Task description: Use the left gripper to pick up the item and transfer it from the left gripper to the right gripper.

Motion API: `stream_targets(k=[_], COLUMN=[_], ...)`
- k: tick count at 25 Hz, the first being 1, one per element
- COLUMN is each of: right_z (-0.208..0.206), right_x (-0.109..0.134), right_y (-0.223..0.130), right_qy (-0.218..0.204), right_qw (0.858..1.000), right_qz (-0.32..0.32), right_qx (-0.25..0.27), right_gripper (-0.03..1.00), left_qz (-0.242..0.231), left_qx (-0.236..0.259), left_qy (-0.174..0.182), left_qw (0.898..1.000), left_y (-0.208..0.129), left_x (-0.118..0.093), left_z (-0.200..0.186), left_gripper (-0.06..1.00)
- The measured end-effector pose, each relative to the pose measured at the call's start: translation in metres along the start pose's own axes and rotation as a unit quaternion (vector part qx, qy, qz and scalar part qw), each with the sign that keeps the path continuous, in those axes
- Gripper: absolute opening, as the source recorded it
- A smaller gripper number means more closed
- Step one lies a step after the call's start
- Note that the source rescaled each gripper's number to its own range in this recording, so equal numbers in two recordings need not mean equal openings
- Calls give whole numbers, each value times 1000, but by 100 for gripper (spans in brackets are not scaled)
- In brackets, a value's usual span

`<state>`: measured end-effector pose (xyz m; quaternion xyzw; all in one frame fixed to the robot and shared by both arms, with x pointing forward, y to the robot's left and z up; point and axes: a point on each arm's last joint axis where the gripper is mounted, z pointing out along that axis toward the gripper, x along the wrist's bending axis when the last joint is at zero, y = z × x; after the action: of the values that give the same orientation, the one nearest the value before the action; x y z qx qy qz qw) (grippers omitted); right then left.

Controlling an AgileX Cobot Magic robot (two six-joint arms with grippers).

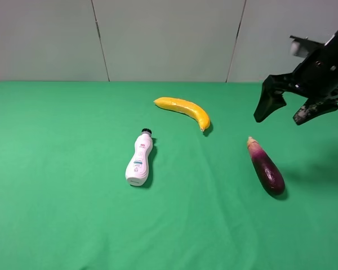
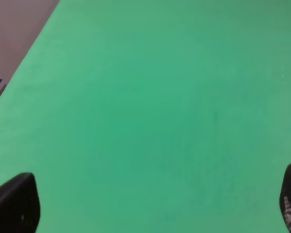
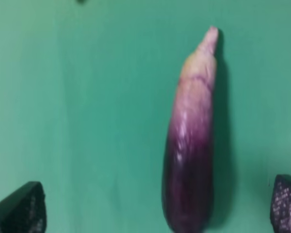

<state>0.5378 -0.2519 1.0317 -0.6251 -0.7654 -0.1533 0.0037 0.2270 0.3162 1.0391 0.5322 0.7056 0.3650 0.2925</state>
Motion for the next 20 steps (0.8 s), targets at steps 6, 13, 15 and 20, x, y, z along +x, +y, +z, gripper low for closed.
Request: stream_targets(k=[6,13,15,20], right_z=[-36,-85,-96,-111], right_x=[6,15,18,25], right_y=[-21,-52,-66,-105], right_qy=[-21,-53,-57,-60], right_qw=[1000,997,996,993], right_qz=[-1,-4,-1,-1], right_qx=[6,-47,-67,-103], right_gripper=[100,100,100,100], left_qz=[0,0,0,0], left_qx=[0,0,0,0], left_qy=[0,0,0,0], left_qw=[1000,1000,1000,1000], left_y=[0,0,0,0], left_x=[0,0,0,0], left_z=[0,0,0,0], left_gripper=[100,100,100,100])
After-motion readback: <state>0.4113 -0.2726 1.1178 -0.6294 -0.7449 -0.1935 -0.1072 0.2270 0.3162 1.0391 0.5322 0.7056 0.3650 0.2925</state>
